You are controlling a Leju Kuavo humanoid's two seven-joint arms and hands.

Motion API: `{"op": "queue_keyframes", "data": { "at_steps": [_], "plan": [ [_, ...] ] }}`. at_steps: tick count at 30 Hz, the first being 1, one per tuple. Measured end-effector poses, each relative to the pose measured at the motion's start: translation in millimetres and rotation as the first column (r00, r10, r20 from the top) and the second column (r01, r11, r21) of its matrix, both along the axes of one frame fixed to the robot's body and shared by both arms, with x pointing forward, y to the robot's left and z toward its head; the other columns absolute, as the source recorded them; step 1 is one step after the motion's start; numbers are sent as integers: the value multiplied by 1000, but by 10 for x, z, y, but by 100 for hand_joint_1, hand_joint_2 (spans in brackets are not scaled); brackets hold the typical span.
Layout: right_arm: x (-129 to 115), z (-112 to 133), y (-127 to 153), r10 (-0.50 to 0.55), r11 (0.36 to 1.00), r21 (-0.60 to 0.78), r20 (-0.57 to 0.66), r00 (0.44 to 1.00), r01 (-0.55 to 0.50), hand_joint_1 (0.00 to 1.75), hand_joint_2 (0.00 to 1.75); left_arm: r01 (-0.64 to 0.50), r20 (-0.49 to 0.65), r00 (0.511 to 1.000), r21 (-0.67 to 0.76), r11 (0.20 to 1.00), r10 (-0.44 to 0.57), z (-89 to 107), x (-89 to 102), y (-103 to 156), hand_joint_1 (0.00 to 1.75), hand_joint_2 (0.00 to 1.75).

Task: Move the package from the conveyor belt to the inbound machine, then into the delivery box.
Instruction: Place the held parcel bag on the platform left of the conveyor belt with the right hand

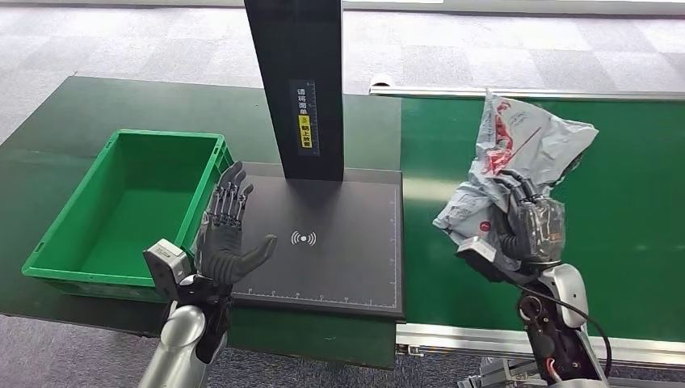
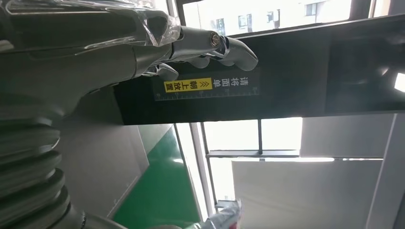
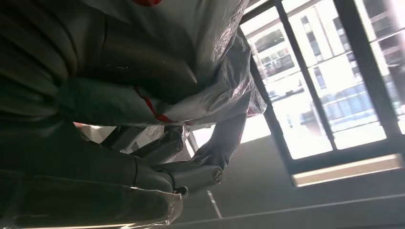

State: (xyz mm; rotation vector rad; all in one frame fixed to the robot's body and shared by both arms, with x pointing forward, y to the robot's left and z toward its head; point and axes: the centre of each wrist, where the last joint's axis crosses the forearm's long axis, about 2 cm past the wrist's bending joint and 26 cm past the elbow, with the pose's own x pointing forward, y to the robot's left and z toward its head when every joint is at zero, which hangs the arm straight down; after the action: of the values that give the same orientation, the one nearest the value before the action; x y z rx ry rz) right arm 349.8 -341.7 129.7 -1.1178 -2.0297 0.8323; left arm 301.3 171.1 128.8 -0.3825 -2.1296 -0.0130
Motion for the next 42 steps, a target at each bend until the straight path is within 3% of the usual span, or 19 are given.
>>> {"op": "queue_keyframes", "data": {
  "at_steps": [4,8,18,28,42],
  "plan": [
    [-134,-126,454,142,986,-91,-4,990,-142,175,175,1,12,1000,-5,1000,-1,36,46,-17,0,175],
    [-201,-178,686,203,975,-91,-19,979,-203,175,175,2,12,1000,-6,1000,-2,39,63,-22,0,175],
    [-252,-201,844,262,958,-115,-17,965,-262,175,175,2,7,1000,-4,1000,-2,29,71,-23,0,175],
    [-360,-250,1286,448,875,-220,30,894,-431,175,175,12,10,1000,-18,1000,-12,58,141,-78,0,175],
    [-164,-283,1583,462,870,-190,-8,887,-455,175,175,65,0,998,-35,997,-65,81,207,-216,0,175]
  ]
}}
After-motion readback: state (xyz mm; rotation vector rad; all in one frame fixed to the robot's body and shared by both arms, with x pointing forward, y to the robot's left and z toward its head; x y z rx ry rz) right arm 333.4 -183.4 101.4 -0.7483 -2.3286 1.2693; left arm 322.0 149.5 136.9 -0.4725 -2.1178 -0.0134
